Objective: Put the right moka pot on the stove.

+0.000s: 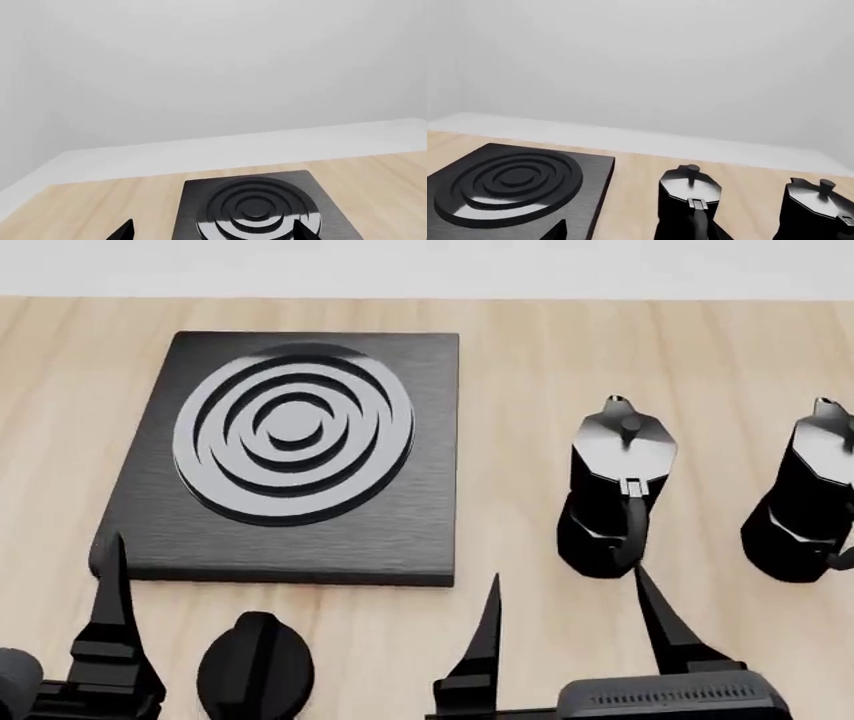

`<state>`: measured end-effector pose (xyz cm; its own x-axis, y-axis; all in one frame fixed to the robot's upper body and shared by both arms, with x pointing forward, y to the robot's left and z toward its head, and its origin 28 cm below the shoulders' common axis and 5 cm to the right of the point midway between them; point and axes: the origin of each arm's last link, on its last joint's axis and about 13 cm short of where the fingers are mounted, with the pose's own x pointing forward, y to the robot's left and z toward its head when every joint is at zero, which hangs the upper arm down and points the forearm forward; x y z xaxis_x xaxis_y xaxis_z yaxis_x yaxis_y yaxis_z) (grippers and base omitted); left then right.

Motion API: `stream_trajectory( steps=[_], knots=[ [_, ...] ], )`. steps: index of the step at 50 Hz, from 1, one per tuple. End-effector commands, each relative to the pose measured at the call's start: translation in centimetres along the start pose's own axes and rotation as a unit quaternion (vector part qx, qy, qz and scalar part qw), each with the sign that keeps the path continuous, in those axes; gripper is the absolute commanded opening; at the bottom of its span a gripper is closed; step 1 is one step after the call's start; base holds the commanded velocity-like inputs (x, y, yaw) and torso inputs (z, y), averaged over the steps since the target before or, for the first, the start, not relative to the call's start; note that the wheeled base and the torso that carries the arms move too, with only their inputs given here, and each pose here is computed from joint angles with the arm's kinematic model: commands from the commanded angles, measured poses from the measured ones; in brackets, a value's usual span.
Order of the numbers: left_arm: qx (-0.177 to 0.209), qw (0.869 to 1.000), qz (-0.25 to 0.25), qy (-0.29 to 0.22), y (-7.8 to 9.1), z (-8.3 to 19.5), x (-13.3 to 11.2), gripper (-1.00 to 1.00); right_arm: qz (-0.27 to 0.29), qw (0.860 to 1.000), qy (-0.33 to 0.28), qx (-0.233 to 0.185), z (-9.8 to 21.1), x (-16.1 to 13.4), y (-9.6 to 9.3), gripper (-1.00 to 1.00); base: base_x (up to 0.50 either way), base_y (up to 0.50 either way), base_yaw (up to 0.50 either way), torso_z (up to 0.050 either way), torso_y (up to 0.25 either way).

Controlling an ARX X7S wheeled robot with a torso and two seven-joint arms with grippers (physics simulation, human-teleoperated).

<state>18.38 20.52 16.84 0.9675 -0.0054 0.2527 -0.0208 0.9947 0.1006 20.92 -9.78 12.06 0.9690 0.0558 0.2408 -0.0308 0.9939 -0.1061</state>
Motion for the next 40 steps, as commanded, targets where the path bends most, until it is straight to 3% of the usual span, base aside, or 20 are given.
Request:
stream_trajectory(
  steps=[1,12,31,40],
  knots=[
    [0.001,1.0,0.001,-0.001,0.0,-0.1,0.0,1.0,0.001,1.0,-0.001,0.0,0.0,0.0,0.0,1.0,0.0,0.0,0.0,0.001,-0.152],
    [-0.006,1.0,0.003,-0.002,0.1,0.0,0.0,1.0,-0.003,1.0,-0.003,0.001,0.1,-0.1,-0.2,1.0,0.0,0.0,0.0,0.001,-0.15],
    [-0.002,1.0,0.007,0.0,0.1,-0.1,0.0,1.0,-0.027,0.999,-0.016,0.011,0.4,-0.7,-2.0,1.0,0.0,0.0,0.0,0.0,-0.001],
    [-0.005,1.0,0.01,0.001,0.1,0.0,0.0,1.0,-0.052,0.998,-0.025,0.015,0.5,-1.2,-4.0,1.0,0.0,0.0,0.0,0.0,0.0]
  ],
)
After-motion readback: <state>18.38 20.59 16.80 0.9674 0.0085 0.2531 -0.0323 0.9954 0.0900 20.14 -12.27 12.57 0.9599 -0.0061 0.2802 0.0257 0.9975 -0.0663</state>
